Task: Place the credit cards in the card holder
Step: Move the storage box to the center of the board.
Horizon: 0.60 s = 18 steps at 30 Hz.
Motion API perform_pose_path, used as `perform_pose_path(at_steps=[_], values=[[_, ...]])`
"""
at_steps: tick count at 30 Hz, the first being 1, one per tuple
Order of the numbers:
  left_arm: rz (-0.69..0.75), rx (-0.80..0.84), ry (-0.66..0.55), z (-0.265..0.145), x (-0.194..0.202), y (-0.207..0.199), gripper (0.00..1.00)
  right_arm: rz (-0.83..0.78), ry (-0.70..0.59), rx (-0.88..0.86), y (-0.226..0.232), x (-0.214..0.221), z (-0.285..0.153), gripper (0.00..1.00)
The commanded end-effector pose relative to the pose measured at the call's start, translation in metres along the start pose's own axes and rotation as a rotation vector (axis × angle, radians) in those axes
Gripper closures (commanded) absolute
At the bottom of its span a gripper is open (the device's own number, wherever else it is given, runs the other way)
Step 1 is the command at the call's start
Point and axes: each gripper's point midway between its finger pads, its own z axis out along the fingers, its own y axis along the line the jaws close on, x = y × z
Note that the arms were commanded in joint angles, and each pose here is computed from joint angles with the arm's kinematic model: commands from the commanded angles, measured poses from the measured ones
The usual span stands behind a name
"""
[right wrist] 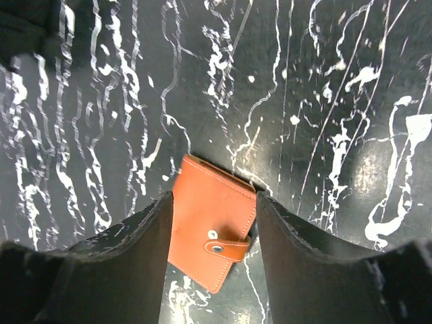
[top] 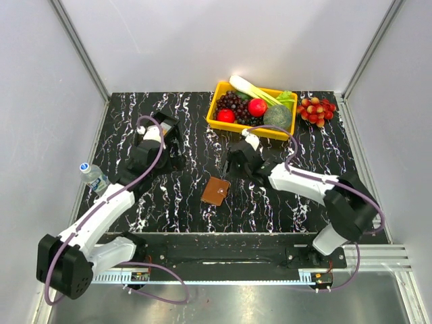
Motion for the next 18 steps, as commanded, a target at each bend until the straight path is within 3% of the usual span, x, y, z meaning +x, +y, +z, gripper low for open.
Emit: perform_pose_path(at_steps=[1, 7, 13, 18], values=[[-0.025, -0.099, -0.026, -0.021, 0.006, 0.025, 0.01, 0.069, 0.219, 0.005, -0.007, 0.049, 0.016, 0.4], [-0.1, -0.16, -0.138, -0.046, -0.01, 0.041, 0.01, 0.026, 0.289, -0.123, 0.031, 0.053, 0.043, 0.39], [-0.149, -0.301, -0.204, -0.07, -0.031, 0.069, 0.01, -0.014, 0.177, -0.111, 0.078, -0.004, 0.069, 0.33], [-0.169, -0.305, -0.226, -0.079, -0.041, 0.072, 0.01, 0.09, 0.099, -0.107, 0.122, -0.042, 0.108, 0.3]])
